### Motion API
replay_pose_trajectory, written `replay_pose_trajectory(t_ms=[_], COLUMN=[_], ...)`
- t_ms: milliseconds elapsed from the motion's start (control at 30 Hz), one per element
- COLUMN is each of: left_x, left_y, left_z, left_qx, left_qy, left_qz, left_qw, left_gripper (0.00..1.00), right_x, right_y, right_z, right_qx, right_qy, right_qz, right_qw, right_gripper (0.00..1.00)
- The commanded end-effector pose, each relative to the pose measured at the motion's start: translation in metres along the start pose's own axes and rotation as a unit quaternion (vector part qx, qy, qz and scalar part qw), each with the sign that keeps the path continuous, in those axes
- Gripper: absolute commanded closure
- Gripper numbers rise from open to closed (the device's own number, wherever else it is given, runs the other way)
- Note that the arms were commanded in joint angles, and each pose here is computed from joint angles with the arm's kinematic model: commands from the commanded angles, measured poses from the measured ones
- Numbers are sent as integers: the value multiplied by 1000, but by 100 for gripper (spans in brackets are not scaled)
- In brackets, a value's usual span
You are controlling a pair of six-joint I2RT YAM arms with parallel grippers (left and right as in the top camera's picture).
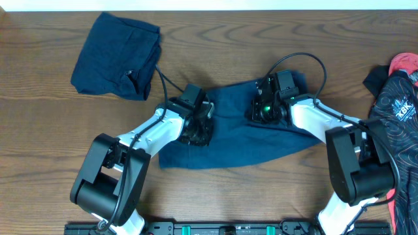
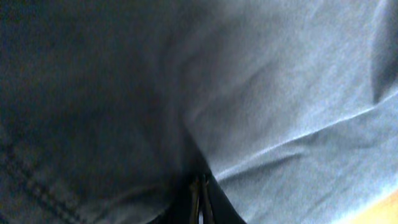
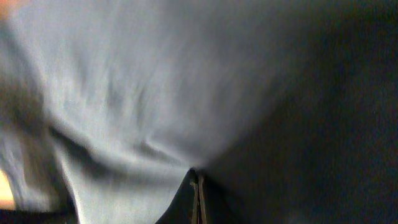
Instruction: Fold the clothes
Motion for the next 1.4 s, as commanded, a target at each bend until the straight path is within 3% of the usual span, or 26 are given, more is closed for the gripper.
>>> replay_pose_trajectory(t_ms=[0,200,300,433,600,800,900,1167,1267,1367], left_x=[14,41,44,40,20,-14,-27,-16,-10,10], left_y=[4,-7,-10,-20,-56,-98,-96,-37,-19,-10], left_z=[26,54,57,50,26,-22,-43,-67,-75,-82], left_qx=[55,116,125,103,23,-141,-178,-156,-155,-167], left_qy=[-30,-64,-62,-59,-34,22,44,66,77,67], left_qz=[-23,-88,-89,-82,-57,7,35,25,17,-38], left_qw=[998,987,986,990,998,990,982,985,985,983], left_gripper=[94,94,94,94,92,89,89,90,91,91], right_x=[-27,-48,-56,-72,-61,-50,-36,-23,-25,-44], right_y=[3,5,2,-9,-51,-101,-107,-74,-59,-50], right_z=[-15,-40,-46,-53,-57,-18,11,74,88,99], right_qx=[-41,-102,-112,-121,-106,-40,17,138,146,134], right_qy=[69,86,94,79,5,57,60,36,20,54], right_qz=[53,76,77,78,-26,-34,-31,27,52,108], right_qw=[995,988,986,986,994,997,998,989,988,984], right_gripper=[98,98,99,99,94,96,96,93,91,92])
Point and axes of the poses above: each gripper's point midway between its finger pads, its own y axis out along the fingers, its own x axis along the line the jaws close on, z = x × y, the point moved 3 cm from there along -y, back along the fingers, and after that the axes turned 7 degrees about -y, right-handed, at the moved point
